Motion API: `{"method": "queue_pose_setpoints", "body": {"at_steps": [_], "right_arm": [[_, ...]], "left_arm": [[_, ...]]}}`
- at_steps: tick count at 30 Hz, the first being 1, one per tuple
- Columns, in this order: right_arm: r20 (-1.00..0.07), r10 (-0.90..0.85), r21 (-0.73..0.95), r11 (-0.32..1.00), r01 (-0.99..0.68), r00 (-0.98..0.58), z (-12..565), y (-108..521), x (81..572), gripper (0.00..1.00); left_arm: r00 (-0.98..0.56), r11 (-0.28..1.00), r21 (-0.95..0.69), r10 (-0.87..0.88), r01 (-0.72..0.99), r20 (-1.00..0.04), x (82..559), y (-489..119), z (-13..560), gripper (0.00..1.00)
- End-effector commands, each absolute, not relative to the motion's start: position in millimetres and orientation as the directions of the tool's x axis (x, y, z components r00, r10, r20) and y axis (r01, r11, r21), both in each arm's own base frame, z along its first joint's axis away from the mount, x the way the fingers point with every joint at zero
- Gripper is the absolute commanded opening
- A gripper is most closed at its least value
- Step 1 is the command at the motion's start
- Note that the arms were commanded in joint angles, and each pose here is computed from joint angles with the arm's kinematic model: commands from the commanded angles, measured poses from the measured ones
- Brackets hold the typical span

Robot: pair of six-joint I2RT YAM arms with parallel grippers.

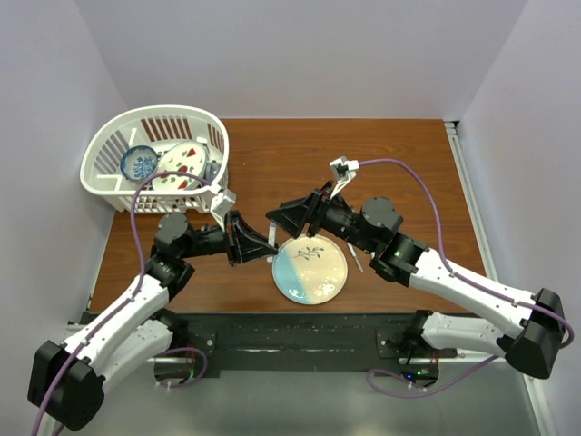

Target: Insert the pens into the pen caps

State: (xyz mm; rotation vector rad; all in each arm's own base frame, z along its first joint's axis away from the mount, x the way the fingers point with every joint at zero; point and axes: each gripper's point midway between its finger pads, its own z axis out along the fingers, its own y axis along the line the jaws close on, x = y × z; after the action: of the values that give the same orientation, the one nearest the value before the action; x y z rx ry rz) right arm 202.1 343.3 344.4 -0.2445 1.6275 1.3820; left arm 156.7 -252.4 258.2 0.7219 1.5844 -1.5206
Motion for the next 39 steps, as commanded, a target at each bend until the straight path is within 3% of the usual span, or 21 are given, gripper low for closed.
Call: {"method": "queue_pose_setpoints", "body": {"at_steps": [1, 7, 12, 16, 19, 20, 23, 33, 39], "right_arm": [[-0.784, 0.408, 0.605, 0.33, -0.725, -0.468, 376.4, 344.4, 202.1, 0.66], [-0.791, 0.375, 0.598, 0.31, -0.739, -0.483, 374.5, 350.2, 197.1, 0.49], [-0.805, 0.305, 0.588, 0.296, -0.753, -0.509, 356.2, 360.8, 192.9, 0.56], [-0.81, 0.292, 0.582, 0.29, -0.76, -0.508, 354.2, 363.9, 192.6, 0.53], [-0.815, 0.286, 0.574, 0.283, -0.768, -0.504, 353.9, 365.0, 191.5, 0.3], [-0.815, 0.282, 0.574, 0.279, -0.77, -0.506, 352.7, 366.1, 190.6, 0.15], [-0.812, 0.27, 0.578, 0.241, -0.78, -0.518, 346.5, 370.0, 183.1, 0.0], [-0.789, 0.008, 0.597, 0.246, -0.763, -0.614, 239.6, 369.2, 139.6, 0.0], [-0.776, -0.037, 0.591, 0.303, -0.747, -0.629, 219.1, 349.9, 132.0, 0.0]], "left_arm": [[-0.46, 0.08, -0.471, -0.13, 0.878, -0.878, 152.6, -252.0, 269.7, 0.0], [-0.463, 0.069, -0.474, -0.134, 0.878, -0.876, 150.6, -251.9, 269.7, 0.0], [-0.462, 0.055, -0.473, -0.141, 0.88, -0.876, 148.5, -252.0, 272.4, 0.0], [-0.461, 0.044, -0.471, -0.144, 0.881, -0.876, 147.1, -252.1, 274.2, 0.0], [-0.467, 0.037, -0.477, -0.145, 0.878, -0.872, 146.4, -252.4, 274.7, 0.0], [-0.465, 0.034, -0.474, -0.144, 0.88, -0.873, 146.4, -252.6, 274.9, 0.0], [-0.466, 0.035, -0.475, -0.148, 0.879, -0.873, 148.2, -253.4, 276.6, 0.0], [-0.45, -0.021, -0.463, -0.283, 0.886, -0.847, 164.1, -259.6, 315.7, 0.0], [-0.434, 0.059, -0.472, -0.305, 0.88, -0.848, 187.6, -263.0, 311.1, 0.0]]}}
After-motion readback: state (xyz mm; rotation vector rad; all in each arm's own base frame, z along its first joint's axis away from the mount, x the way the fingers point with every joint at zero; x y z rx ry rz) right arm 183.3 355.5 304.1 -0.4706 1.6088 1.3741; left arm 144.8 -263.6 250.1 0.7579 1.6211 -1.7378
